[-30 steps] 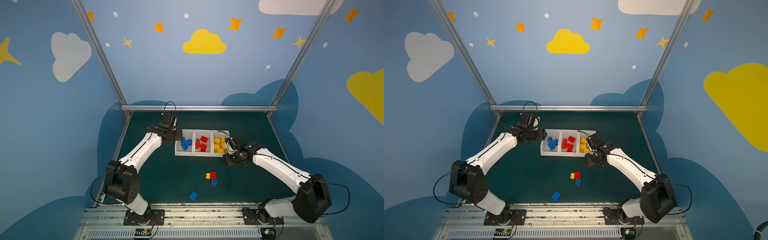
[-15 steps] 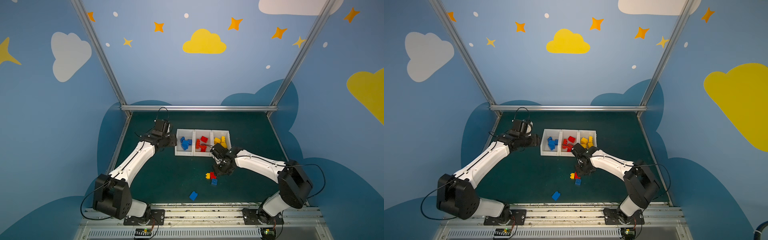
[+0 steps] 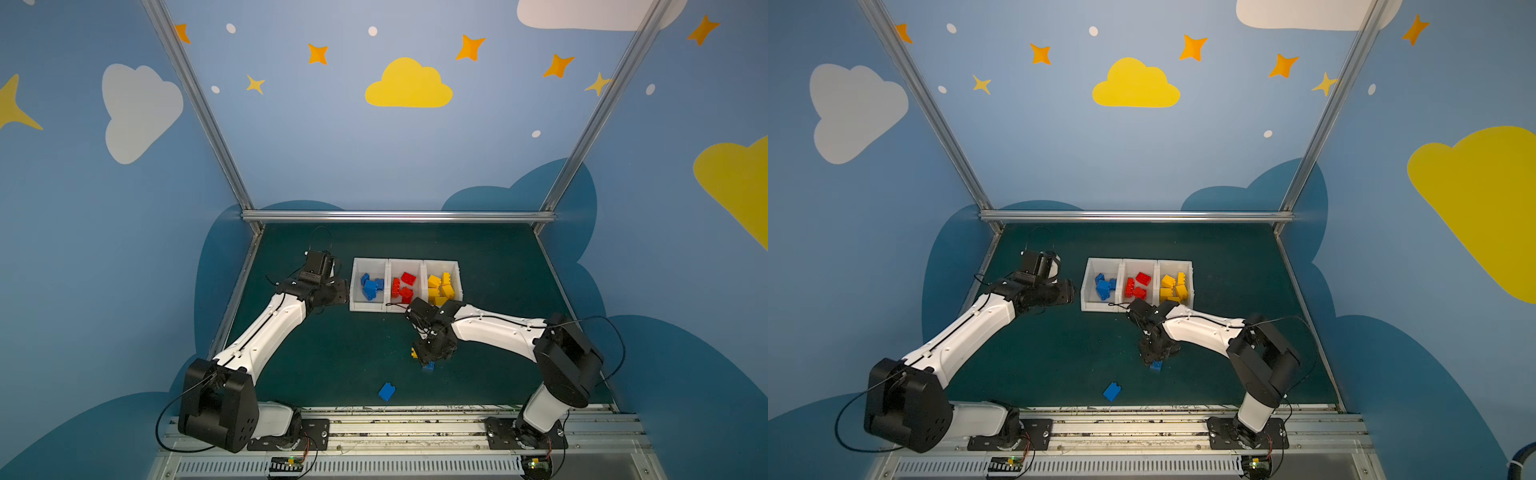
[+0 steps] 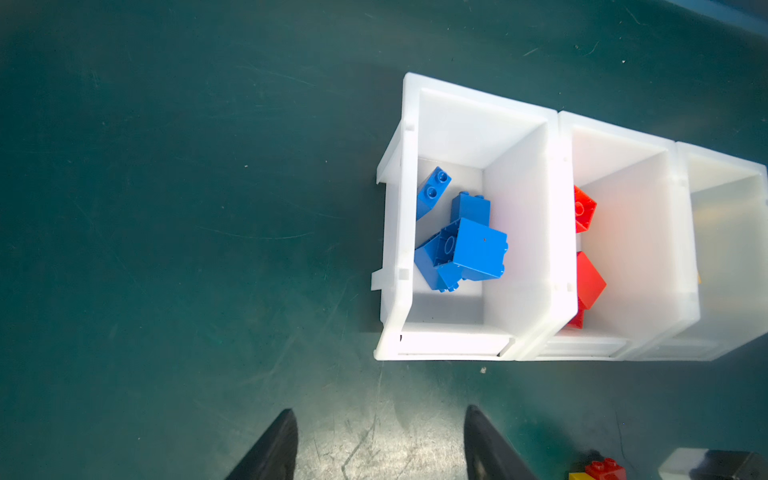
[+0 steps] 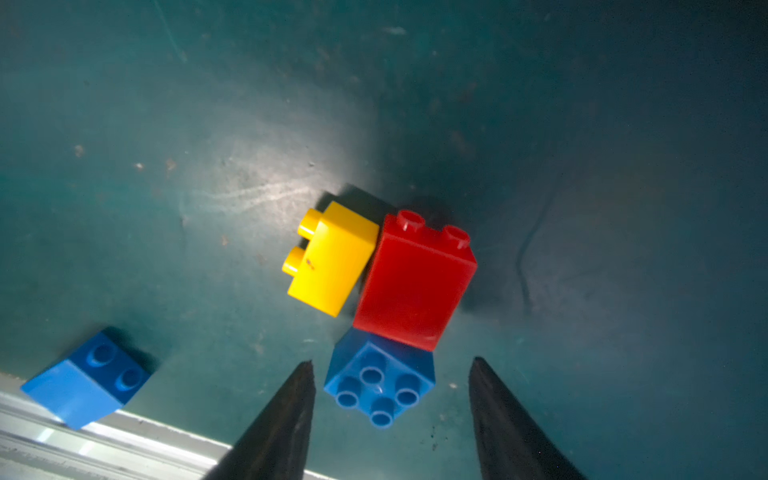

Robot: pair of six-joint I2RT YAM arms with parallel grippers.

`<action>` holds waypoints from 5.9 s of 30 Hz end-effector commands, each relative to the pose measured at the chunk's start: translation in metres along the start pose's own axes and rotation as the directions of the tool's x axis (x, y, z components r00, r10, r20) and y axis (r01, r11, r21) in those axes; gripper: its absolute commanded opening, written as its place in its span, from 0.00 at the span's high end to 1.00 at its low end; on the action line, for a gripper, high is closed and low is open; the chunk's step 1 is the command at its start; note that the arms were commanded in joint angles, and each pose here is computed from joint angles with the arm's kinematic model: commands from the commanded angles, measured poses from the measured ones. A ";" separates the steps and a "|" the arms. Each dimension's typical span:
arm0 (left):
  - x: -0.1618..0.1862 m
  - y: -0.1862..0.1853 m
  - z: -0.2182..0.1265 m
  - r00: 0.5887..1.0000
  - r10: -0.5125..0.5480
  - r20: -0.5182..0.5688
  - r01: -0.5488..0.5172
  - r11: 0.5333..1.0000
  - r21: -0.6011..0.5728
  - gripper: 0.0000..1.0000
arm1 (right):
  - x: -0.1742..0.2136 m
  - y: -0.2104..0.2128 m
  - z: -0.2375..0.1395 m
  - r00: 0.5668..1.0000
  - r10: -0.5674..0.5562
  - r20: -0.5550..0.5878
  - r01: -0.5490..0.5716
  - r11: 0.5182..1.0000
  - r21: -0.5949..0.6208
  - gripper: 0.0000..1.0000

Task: Sort the legos into containers by color
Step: 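Lower the right gripper onto a blue brick beside the red brick while the left withdraws, then carry the blue brick with the right gripper and release it into the blue compartment, then lower the left gripper onto the last loose blue brick while the right withdraws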

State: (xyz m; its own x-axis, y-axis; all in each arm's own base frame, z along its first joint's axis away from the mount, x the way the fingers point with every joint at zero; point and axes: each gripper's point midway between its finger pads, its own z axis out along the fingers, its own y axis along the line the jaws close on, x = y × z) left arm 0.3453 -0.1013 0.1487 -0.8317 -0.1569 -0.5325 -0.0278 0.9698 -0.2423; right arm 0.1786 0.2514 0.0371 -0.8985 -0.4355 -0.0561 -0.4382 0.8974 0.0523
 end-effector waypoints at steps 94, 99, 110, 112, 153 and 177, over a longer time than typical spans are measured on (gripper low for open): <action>0.077 0.014 -0.030 0.990 -0.143 0.014 0.141 0.984 0.111 0.35 | -0.308 0.046 -0.103 0.767 -0.223 0.602 0.278 0.961 0.002 0.42; 0.079 0.014 -0.030 0.991 -0.134 0.005 0.133 0.985 0.110 0.35 | -0.304 0.041 -0.115 0.759 -0.215 0.615 0.270 0.963 0.004 0.42; 0.090 0.004 -0.031 0.997 -0.066 -0.032 0.069 0.991 0.119 0.35 | -0.275 0.011 -0.154 0.737 -0.161 0.656 0.210 0.978 0.003 0.41; 0.095 -0.003 -0.031 0.998 -0.030 -0.048 0.036 0.992 0.124 0.35 | -0.264 0.002 -0.157 0.741 -0.134 0.658 0.185 0.983 -0.008 0.42; 0.264 -0.110 -0.014 0.667 0.581 -0.467 -0.485 0.814 0.319 0.36 | -0.038 -0.078 -0.057 0.944 0.240 0.225 -0.239 0.970 -0.035 0.42; 0.283 -0.104 0.009 0.567 0.622 -0.540 -0.588 0.764 0.263 0.59 | -0.030 -0.085 -0.059 0.940 0.256 0.226 -0.260 0.966 -0.011 0.42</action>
State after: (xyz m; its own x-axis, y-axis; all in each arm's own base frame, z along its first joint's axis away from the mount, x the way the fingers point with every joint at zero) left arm 0.1163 -0.2488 0.0154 -0.7950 0.6064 -0.0151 0.6046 0.7902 -0.1000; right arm 0.2451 0.1883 0.0904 -0.9498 -0.1673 -0.2643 -0.1956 0.9771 0.0843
